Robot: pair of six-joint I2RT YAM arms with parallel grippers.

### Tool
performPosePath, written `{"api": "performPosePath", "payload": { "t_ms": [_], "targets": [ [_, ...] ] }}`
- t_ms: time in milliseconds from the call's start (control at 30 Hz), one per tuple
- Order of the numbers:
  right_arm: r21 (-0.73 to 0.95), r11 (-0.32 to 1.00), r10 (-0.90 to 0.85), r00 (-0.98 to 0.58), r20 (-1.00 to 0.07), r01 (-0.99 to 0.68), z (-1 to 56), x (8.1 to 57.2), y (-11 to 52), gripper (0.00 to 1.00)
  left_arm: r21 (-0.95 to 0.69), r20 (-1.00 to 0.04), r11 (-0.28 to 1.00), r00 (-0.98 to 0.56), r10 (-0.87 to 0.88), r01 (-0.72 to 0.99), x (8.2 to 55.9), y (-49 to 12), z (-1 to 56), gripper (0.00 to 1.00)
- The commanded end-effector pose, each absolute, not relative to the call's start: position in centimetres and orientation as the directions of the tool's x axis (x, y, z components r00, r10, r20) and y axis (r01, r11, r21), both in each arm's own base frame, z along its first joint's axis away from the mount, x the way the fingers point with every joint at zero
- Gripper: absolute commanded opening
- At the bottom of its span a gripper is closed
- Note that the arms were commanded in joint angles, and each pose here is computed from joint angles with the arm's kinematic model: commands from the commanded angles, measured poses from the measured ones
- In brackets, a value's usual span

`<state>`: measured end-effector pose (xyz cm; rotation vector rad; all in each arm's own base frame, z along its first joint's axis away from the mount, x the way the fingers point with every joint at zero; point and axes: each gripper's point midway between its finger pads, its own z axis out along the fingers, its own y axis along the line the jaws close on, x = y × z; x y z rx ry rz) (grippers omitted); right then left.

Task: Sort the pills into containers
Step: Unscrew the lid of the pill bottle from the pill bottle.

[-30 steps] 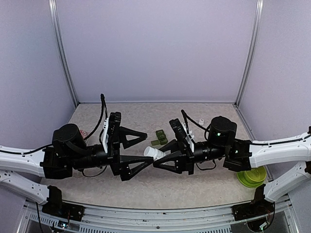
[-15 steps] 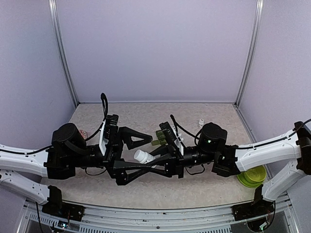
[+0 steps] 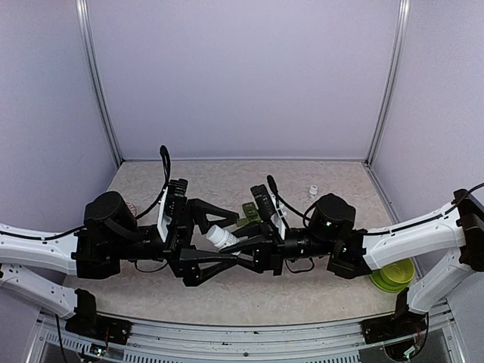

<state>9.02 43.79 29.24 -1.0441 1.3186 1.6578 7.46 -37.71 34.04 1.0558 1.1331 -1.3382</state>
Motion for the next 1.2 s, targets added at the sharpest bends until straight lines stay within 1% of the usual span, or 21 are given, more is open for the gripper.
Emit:
{"api": "performPosePath", "payload": {
  "t_ms": [0,433,667,1033,1167],
  "targets": [
    [0.362,-0.123,0.142,-0.378,-0.915,-0.924,30.1,9.8,43.1,0.13,-0.070,-0.982,-0.029,-0.074,-0.171,0.997,7.1,-37.5,33.9,0.91],
    [0.337,-0.063,0.176,-0.342,-0.923,-0.940,30.7,10.3,41.7,0.12,-0.093,-0.983,0.001,-0.092,-0.161,0.996,7.6,-37.3,33.3,0.86],
    [0.318,-0.028,0.186,-0.317,-0.930,-0.948,31.1,10.6,40.9,0.12,-0.098,-0.982,0.006,-0.096,-0.162,0.995,7.7,-37.0,33.2,0.85],
    [0.257,-0.067,0.182,-0.265,-0.947,-0.964,31.9,9.6,40.6,0.12,-0.106,-0.984,0.043,-0.098,-0.151,0.993,8.4,-36.8,32.7,0.86],
    [0.245,-0.106,0.167,-0.260,-0.951,-0.964,31.9,8.9,40.8,0.12,-0.104,-0.983,0.062,-0.092,-0.161,0.993,8.7,-36.4,32.9,0.89]
  ]
}}
